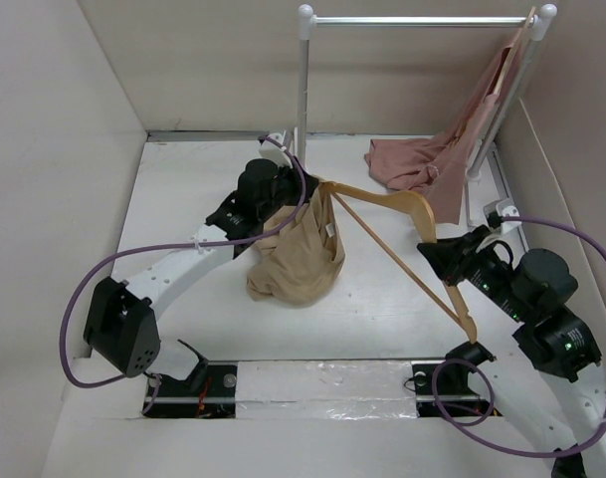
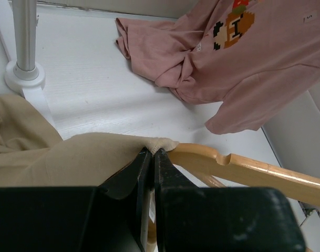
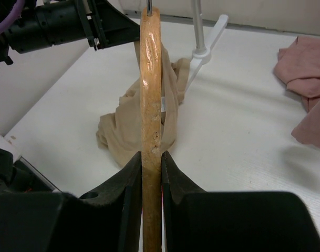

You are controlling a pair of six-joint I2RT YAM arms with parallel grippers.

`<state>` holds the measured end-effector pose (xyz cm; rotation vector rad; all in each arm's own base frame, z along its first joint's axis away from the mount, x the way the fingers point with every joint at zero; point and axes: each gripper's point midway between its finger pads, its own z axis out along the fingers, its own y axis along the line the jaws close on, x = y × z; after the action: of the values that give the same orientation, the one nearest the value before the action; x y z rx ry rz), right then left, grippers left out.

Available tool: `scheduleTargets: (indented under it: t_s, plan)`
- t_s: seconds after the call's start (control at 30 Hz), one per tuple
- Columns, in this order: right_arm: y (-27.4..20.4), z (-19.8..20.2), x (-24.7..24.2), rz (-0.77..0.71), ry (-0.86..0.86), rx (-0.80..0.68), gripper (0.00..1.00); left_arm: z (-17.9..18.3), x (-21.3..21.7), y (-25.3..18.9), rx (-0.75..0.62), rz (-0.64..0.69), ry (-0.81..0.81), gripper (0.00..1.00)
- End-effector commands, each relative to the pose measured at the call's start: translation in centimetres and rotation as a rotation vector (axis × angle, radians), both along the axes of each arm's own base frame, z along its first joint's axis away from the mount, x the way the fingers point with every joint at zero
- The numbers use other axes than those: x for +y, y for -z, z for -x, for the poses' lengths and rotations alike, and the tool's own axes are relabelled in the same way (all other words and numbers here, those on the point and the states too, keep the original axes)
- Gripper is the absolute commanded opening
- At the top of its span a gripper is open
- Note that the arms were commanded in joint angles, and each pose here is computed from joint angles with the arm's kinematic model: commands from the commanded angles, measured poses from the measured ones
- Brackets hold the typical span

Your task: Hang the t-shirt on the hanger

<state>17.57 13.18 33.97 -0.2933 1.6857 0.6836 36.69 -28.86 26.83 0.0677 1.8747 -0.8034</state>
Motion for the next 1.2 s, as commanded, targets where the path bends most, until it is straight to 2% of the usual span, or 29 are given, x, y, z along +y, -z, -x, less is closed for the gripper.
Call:
scheduleTargets:
  t_s: [0.0, 0.13, 0.23, 0.53, 0.7, 0.8, 0.83, 1.0, 1.1, 1.13, 1.17]
  plan:
    - [-4.3, 0.3, -0.7, -0.053, 0.027, -0.142, 0.0, 0.5, 0.7, -3.5, -0.082, 0.034, -0.007, 0.0]
    - [-2.7, -0.4, 0.5, -0.043, -0.018, -0.097, 0.0, 1.0, -0.1, -4.0, -0.096, 0.073, 0.037, 0.0]
    - [-1.3, -0.1, 2.6, -0.066, -0.12, -0.049, 0.0, 1.1, -0.3, -4.5, -0.103, 0.084, 0.049, 0.0]
    - [0.0, -0.7, 3.8, -0.072, -0.167, -0.026, 0.0, 1.8, -1.3, -5.9, -0.109, 0.1, 0.12, 0.0]
    - [-1.4, -2.5, 5.0, -0.135, -0.179, -0.111, 0.0, 5.0, -2.5, -7.3, -0.115, 0.119, 0.205, 0.0]
    - [-2.2, -3.7, 6.3, -0.187, -0.213, -0.163, 0.0, 6.5, -2.5, -8.9, -0.13, 0.075, 0.212, 0.0]
    - [-1.4, -4.6, 6.9, -0.192, -0.218, -0.139, 0.0, 7.5, -3.0, -9.5, -0.14, 0.073, 0.226, 0.0]
    - [-2.5, -6.2, 8.4, -0.229, -0.207, -0.187, 0.0, 9.7, -1.2, -12.1, -0.17, 0.1, 0.192, 0.0]
    - [-3.4, -6.3, 8.9, -0.241, -0.189, -0.21, 0.0, 10.5, 0.1, -12.1, -0.175, 0.13, 0.164, 0.0]
    - [-3.4, -6.3, 8.9, -0.228, -0.177, -0.208, 0.0, 10.4, 0.5, -11.8, -0.168, 0.125, 0.146, 0.0]
    - [-4.2, -6.6, 8.4, -0.229, -0.124, -0.217, 0.0, 9.5, 1.9, -11.5, -0.167, 0.111, 0.054, 0.0]
